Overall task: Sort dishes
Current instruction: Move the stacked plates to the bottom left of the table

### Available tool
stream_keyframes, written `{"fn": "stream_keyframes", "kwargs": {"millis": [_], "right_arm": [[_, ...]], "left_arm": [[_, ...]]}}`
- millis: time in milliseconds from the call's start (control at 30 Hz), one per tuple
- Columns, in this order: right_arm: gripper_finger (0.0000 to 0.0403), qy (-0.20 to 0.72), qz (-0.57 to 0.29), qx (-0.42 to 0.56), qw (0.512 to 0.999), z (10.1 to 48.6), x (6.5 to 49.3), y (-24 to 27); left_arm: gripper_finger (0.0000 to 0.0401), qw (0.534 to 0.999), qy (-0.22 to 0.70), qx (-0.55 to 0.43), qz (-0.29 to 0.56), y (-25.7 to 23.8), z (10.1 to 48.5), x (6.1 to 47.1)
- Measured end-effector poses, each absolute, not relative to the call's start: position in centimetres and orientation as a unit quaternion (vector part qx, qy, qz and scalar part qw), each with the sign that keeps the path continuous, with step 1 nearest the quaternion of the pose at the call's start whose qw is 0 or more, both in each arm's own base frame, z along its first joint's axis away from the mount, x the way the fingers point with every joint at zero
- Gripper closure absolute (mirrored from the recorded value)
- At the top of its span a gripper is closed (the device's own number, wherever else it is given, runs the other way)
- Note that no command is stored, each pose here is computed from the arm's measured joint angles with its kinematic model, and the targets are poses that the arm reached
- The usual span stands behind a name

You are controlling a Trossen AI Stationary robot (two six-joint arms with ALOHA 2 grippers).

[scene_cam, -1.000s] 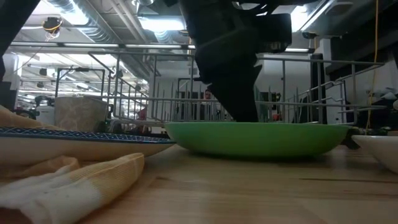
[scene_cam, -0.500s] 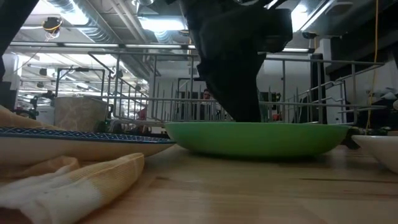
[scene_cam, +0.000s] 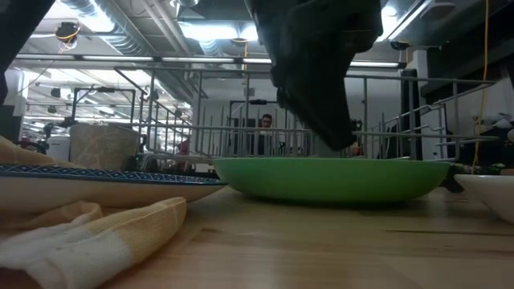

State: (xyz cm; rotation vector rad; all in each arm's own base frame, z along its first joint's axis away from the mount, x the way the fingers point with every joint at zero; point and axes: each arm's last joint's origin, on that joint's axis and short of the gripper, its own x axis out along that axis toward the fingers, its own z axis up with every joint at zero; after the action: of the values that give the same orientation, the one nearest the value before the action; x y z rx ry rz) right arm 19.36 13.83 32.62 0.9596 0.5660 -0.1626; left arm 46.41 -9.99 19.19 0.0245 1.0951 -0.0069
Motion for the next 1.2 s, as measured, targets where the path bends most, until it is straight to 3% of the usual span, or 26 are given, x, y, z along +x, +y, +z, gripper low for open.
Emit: {"fn": "stream_keyframes", "kwargs": {"millis": [867, 1200], "right_arm": [[0.0251, 0.268, -0.077, 0.455, 0.846, 32.6, 19.4, 13.8], [0.0251, 0.268, -0.077, 0.455, 0.846, 32.6, 19.4, 13.8]], "left_arm": [[0.0266, 0.837, 0.540, 0.077, -0.036, -10.7, 16.4, 46.8], [0.0373, 0.834, 0.540, 0.106, -0.041, -11.9, 16.0, 46.5]]}}
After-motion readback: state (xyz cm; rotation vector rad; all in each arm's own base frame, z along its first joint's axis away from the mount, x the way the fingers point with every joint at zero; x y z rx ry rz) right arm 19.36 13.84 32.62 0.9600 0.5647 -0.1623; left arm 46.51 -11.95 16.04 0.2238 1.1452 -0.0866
